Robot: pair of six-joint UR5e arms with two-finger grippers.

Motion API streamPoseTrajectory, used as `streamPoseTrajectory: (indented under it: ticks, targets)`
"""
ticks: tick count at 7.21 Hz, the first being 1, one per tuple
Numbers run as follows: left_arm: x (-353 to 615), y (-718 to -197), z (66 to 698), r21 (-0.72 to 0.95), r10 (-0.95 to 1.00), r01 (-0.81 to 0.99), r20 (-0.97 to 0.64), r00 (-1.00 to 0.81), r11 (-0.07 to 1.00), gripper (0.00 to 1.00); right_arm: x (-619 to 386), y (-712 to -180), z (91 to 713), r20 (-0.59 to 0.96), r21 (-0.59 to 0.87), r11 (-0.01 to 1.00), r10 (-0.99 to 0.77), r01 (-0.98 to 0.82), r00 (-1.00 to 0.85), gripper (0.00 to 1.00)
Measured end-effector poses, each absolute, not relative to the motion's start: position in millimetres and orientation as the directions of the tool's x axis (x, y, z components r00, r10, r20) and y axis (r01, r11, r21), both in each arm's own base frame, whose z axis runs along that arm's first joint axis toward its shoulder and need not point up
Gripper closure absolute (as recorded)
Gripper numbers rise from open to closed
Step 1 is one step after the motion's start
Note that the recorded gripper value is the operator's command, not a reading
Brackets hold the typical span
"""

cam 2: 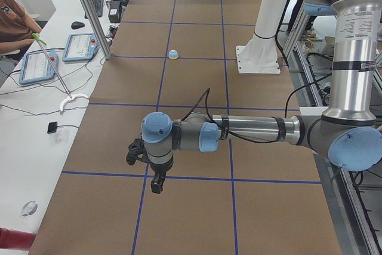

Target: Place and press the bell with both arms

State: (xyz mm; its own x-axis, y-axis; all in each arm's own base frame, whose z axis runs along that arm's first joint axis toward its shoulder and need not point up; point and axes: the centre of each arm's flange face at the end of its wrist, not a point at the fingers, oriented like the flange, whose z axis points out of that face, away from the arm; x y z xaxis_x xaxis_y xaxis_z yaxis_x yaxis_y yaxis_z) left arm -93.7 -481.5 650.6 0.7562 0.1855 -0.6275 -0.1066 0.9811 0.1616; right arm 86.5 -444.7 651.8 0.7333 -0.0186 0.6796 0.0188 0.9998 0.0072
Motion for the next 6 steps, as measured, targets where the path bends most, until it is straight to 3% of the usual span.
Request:
streamPoseTrajectory:
  ticks: [6]
  targets:
    - [-93.7, -484.8, 647.4, 0.167, 0.19, -0.109, -0.621, 0.76, 0.98, 0.0, 88.5, -440.0, 645.4, 0.667, -0.008, 1.0, -0.006, 0.016, 0.745, 0.0]
